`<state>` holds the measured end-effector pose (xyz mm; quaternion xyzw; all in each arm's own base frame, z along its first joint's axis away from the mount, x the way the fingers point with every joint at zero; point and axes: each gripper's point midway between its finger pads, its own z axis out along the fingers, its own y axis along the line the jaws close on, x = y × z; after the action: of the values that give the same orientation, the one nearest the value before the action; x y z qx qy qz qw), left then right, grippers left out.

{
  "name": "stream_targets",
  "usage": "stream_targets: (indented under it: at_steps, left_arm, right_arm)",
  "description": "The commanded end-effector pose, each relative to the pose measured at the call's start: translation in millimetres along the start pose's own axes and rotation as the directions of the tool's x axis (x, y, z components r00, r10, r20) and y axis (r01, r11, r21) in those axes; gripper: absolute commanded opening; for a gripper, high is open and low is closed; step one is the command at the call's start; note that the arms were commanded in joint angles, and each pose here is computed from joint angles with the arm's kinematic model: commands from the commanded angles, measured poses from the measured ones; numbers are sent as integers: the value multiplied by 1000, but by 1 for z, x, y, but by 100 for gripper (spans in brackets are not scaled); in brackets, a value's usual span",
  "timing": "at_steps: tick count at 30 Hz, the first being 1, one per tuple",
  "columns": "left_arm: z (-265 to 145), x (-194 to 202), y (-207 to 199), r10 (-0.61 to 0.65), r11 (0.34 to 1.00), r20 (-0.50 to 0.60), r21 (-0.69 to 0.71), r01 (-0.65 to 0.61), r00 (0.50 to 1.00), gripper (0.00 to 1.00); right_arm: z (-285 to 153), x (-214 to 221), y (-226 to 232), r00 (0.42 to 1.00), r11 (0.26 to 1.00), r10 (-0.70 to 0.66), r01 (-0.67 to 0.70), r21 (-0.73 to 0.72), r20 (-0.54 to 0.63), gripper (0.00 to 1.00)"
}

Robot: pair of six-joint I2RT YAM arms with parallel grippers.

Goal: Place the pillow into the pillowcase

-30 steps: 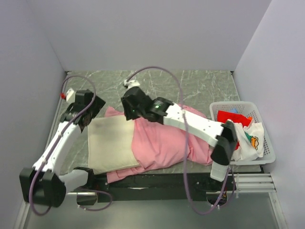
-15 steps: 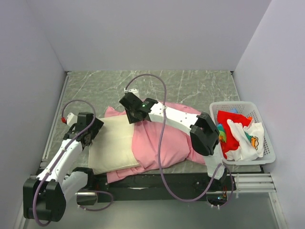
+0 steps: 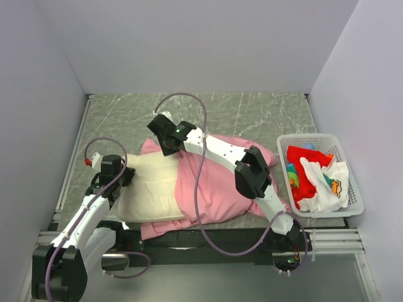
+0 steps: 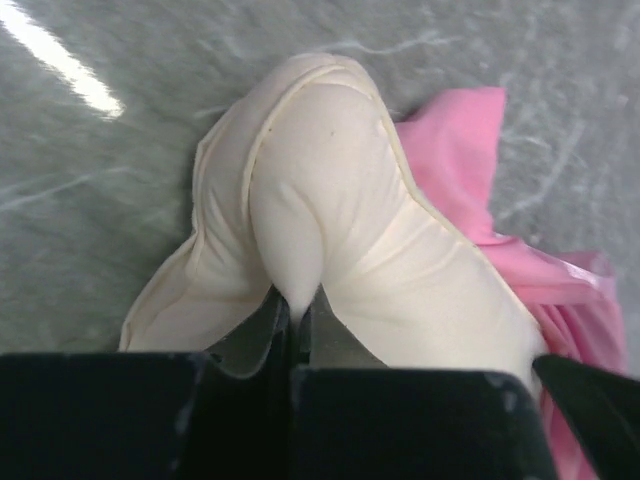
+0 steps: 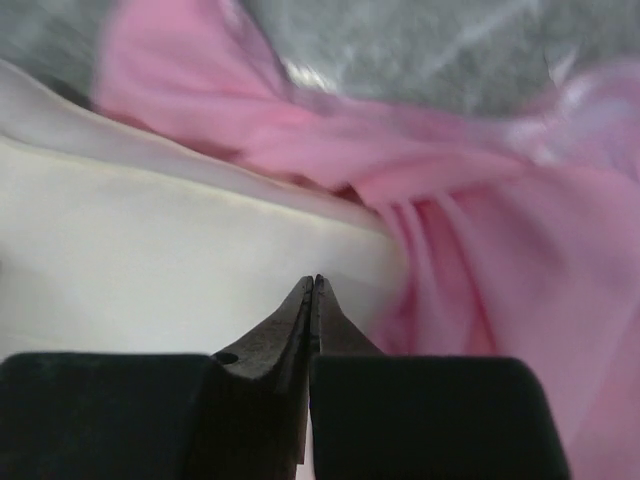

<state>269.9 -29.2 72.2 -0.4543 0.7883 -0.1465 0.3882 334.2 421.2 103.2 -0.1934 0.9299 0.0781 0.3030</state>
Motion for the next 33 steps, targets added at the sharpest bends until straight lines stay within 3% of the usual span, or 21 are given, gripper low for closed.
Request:
stream_targets:
  at_steps: [1, 2, 4, 6, 9, 10, 12, 13, 14, 17, 26, 33]
  left_arm:
    - [-7, 27, -26, -31, 984, -130, 172, 53, 991, 1]
    - [-7, 25, -30, -48, 980, -126, 186, 71, 991, 1]
    - [-11, 19, -46, -100, 968, -125, 219, 126, 987, 1]
    - [-13, 8, -60, -138, 958, -93, 240, 157, 986, 1]
    - [-13, -7, -67, -137, 967, -48, 209, 144, 989, 1]
    - [-11, -5, -61, -125, 976, -51, 172, 132, 991, 1]
    - [-10, -7, -60, -119, 980, -41, 158, 124, 992, 1]
    - [-10, -7, -57, -123, 980, -39, 150, 127, 992, 1]
    - [-10, -7, -56, -124, 981, -38, 147, 128, 992, 1]
    - [-9, -4, -52, -113, 982, -38, 149, 118, 993, 1]
    - [-9, -2, -44, -90, 987, -33, 131, 94, 995, 1]
    - [-10, -3, -42, -85, 988, -27, 127, 87, 996, 1]
  right_arm:
    - [-54, -49, 45, 996, 988, -20, 33, -149, 89, 0]
    - [-78, -69, 66, 989, 974, -2, 35, -222, 147, 0]
    - [-113, -70, 120, 983, 921, -12, 83, -381, 184, 0]
    - [-132, -69, 145, 978, 888, -3, 97, -449, 207, 0]
    - [-127, -63, 115, 978, 939, 9, 64, -337, 209, 0]
    - [-105, -48, 89, 986, 967, 1, 41, -250, 167, 1]
    - [-114, -53, 60, 981, 979, 43, -3, -204, 190, 10]
    - [-96, -30, 41, 989, 989, 45, -25, -143, 140, 14]
    - [-108, -38, 25, 978, 993, 70, -50, -105, 196, 16]
    - [-102, -17, -5, 974, 992, 122, -115, -44, 190, 30]
    - [-53, 17, -32, 973, 976, 211, -214, 27, 92, 30]
    - [-35, 11, -38, 971, 972, 232, -234, 26, 65, 31]
